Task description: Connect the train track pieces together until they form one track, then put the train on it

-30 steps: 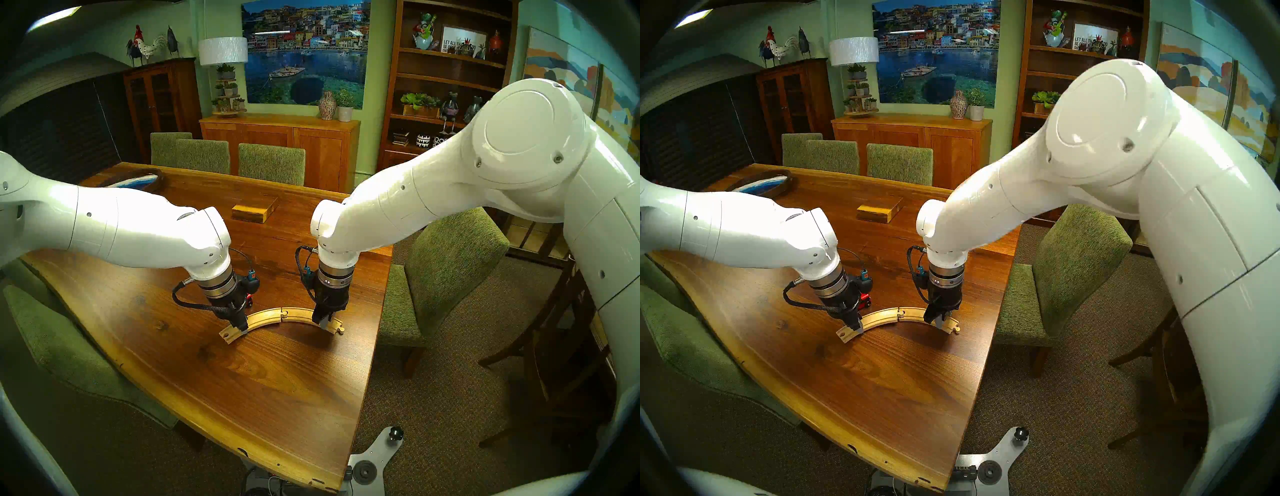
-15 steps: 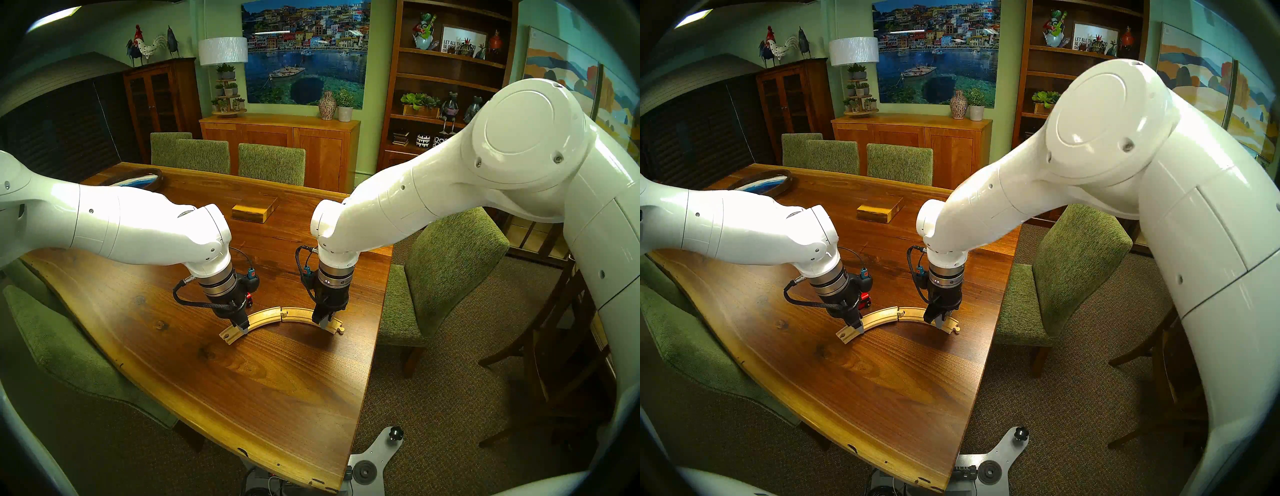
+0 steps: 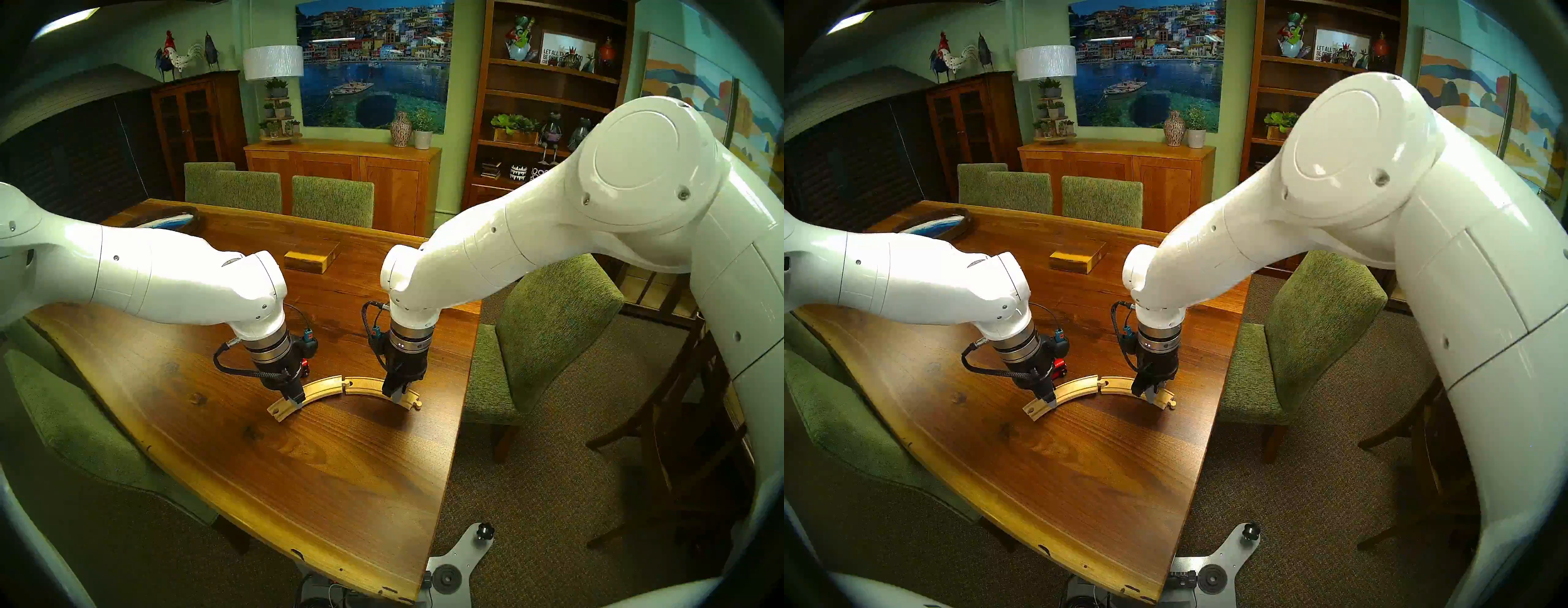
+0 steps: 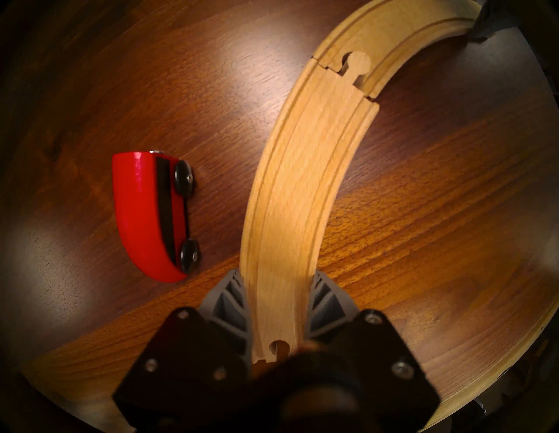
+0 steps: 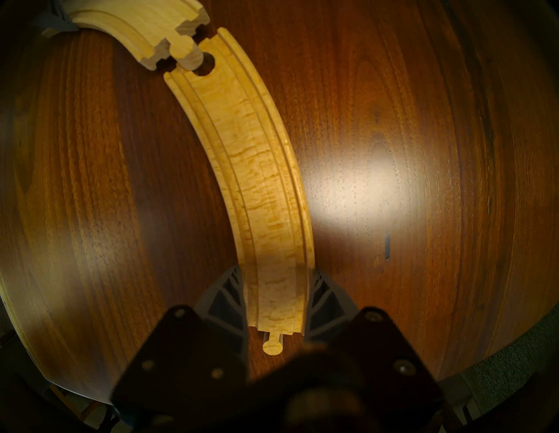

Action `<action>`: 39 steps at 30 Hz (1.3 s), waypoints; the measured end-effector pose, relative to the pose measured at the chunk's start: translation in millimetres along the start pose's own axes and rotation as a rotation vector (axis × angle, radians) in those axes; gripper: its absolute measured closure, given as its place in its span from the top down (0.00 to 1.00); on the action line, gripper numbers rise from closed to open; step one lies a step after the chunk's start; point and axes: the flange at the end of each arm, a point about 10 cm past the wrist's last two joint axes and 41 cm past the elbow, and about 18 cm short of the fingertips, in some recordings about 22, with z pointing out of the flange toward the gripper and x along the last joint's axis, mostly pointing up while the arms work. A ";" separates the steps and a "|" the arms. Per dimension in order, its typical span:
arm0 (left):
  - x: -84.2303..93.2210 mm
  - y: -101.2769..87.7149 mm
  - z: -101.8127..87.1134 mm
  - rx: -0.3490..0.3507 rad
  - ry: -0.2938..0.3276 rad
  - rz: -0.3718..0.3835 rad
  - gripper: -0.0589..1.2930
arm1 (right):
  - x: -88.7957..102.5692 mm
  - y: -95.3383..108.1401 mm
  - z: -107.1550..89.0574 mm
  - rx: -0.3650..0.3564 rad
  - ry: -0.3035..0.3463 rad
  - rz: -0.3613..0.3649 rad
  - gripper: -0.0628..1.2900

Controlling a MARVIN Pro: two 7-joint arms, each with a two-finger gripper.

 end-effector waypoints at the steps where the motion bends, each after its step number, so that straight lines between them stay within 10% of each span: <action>1: 0.2 0.1 0.0 0.001 -0.001 0.000 0.19 | 0.0 0.0 0.0 0.000 0.000 0.000 0.18; 36: 6.4 6.9 2.3 -0.011 -0.022 0.016 0.19 | 0.1 0.0 0.0 0.000 0.000 0.000 0.18; 39: 6.5 7.4 2.7 -0.013 -0.023 0.018 0.37 | 0.1 0.0 0.0 0.000 0.000 0.000 0.18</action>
